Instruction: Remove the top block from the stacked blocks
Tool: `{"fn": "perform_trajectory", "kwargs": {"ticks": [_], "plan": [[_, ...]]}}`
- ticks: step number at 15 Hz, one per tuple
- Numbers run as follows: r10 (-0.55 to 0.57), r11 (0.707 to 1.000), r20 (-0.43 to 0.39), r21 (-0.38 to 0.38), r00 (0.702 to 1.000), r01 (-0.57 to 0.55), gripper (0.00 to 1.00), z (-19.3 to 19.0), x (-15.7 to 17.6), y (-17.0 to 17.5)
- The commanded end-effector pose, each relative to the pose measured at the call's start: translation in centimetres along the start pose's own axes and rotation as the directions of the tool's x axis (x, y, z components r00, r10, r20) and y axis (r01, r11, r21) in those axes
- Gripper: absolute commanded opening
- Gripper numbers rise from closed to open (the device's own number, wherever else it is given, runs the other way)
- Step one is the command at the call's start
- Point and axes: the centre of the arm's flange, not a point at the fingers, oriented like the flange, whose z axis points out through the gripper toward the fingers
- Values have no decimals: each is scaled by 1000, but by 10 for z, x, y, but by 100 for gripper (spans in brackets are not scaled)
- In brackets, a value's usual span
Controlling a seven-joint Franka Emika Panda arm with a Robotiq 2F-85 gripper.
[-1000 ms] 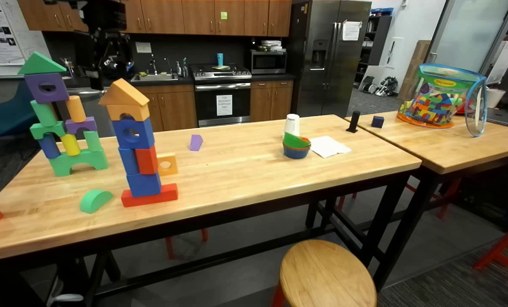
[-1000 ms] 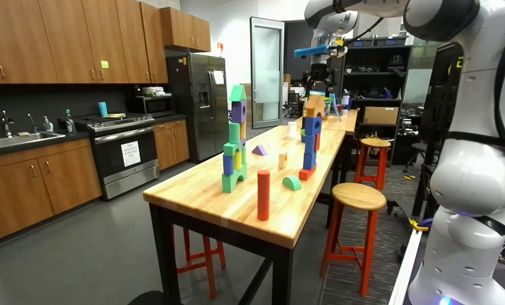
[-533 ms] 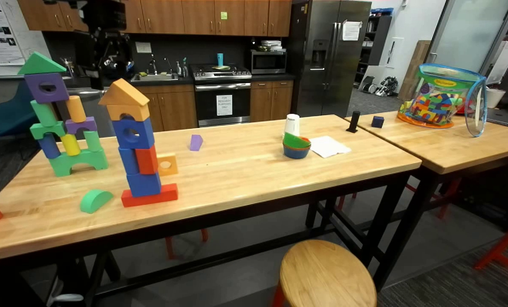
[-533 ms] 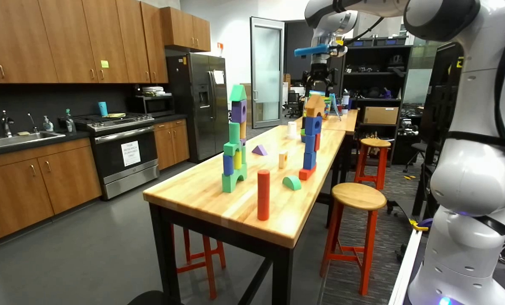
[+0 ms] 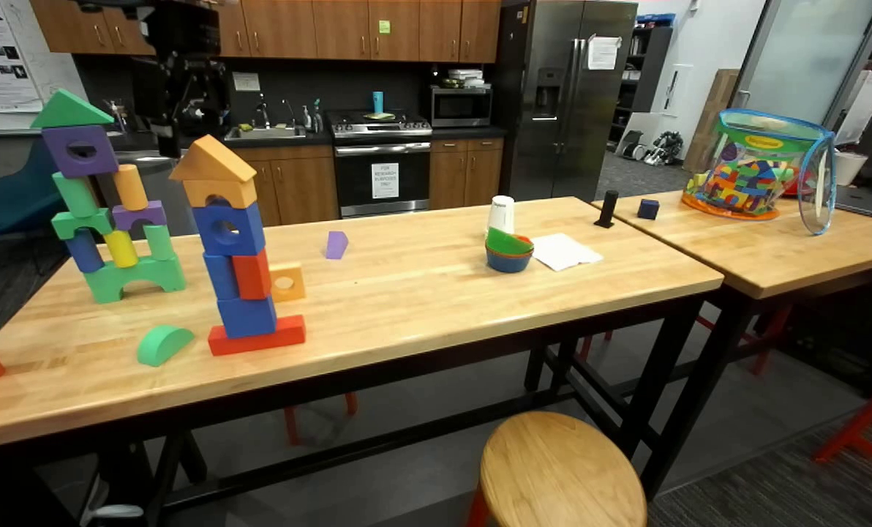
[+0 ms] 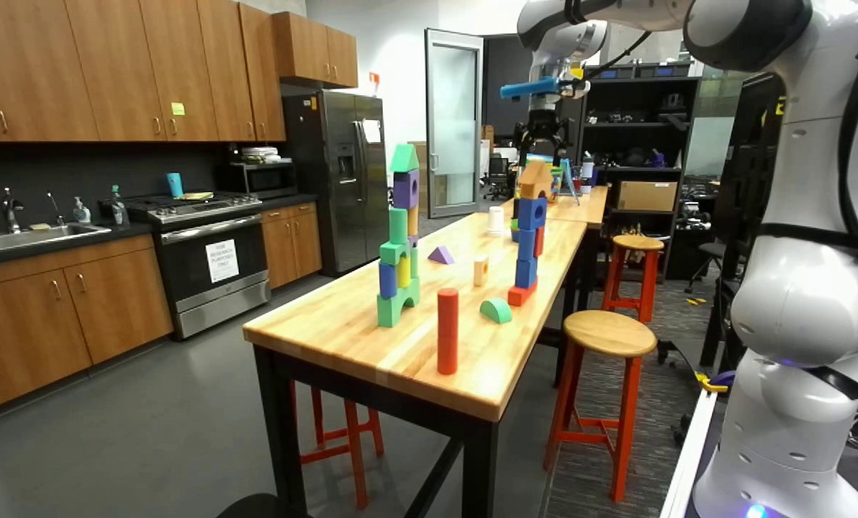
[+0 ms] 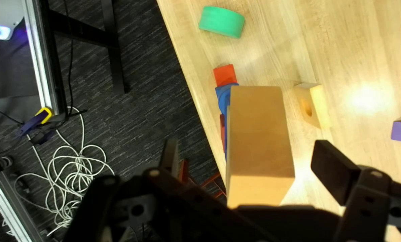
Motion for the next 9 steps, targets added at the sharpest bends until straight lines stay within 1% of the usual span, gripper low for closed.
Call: {"fn": "perform_trajectory", "kwargs": {"ticks": [1,2,3,4,7,9], "plan": [[-10,1000,12,-3,1000,10,100,-4,3,-2],[-13,1000,8,-4,1000,13,77,-4,2,-2],[-14,1000,7,-4,1000,14,74,-3,2,-2],[-15,1000,7,-4,1000,15,69,-3,2,-2],[-16,1000,7,-4,1000,16,47,-4,2,-2],[-17,1000,7,-5,1000,17,30,-4,1,-3]]}}
